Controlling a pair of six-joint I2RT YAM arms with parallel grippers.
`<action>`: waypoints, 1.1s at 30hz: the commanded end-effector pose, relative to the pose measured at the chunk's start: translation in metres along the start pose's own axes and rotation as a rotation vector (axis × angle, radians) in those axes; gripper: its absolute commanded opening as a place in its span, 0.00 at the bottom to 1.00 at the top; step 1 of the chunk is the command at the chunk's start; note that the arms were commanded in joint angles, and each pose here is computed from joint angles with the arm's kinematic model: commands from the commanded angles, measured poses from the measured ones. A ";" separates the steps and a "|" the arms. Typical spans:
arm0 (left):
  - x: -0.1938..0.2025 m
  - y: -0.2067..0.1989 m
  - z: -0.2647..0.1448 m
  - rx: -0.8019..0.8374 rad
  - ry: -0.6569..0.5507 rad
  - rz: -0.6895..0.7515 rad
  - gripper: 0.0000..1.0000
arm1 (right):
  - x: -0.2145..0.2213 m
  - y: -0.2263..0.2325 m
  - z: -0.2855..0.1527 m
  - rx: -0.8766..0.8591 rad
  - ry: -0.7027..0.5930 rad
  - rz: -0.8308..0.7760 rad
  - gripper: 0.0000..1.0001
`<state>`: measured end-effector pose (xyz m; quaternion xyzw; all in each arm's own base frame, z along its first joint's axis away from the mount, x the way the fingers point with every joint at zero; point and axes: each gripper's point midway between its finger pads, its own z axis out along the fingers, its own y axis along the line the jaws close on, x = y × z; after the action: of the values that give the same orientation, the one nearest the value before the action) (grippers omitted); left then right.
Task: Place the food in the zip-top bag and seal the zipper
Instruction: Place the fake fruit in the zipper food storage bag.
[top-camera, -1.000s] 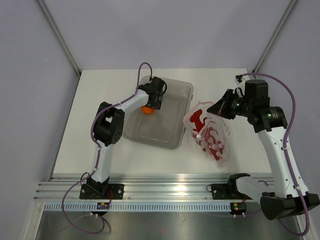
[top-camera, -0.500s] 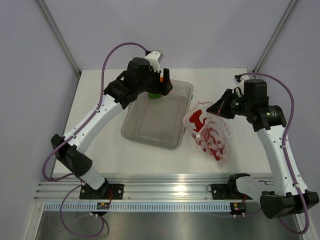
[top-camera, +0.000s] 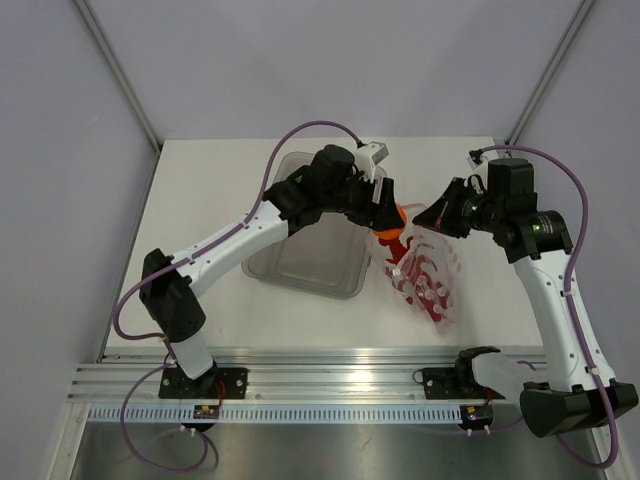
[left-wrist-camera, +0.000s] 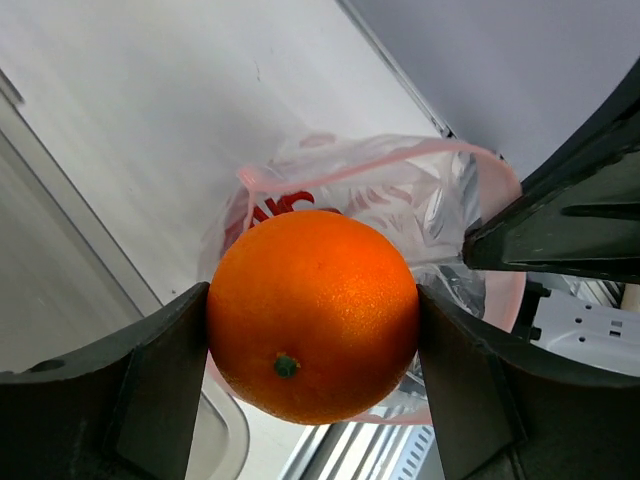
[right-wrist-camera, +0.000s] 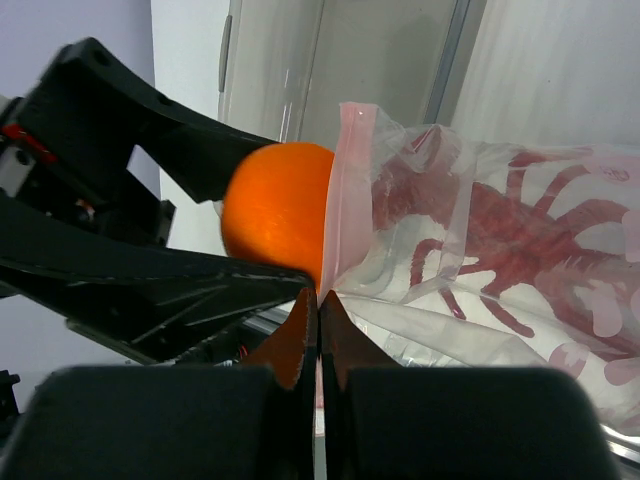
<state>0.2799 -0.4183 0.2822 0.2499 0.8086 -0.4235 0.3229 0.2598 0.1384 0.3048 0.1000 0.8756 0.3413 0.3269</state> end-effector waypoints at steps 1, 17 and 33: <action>-0.012 -0.030 0.002 0.112 -0.052 -0.017 0.39 | -0.011 0.023 -0.012 -0.079 -0.054 -0.046 0.00; -0.007 -0.043 -0.007 0.155 -0.043 -0.005 0.97 | -0.009 0.023 -0.016 -0.081 -0.059 -0.035 0.00; -0.020 0.149 -0.058 -0.385 -0.123 -0.082 0.80 | -0.001 0.019 -0.019 -0.073 -0.053 -0.027 0.00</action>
<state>0.3389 -0.3144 0.2703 0.1674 0.8305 -0.3683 0.3828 0.2477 0.1368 0.3169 0.0982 0.8664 0.3484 0.3441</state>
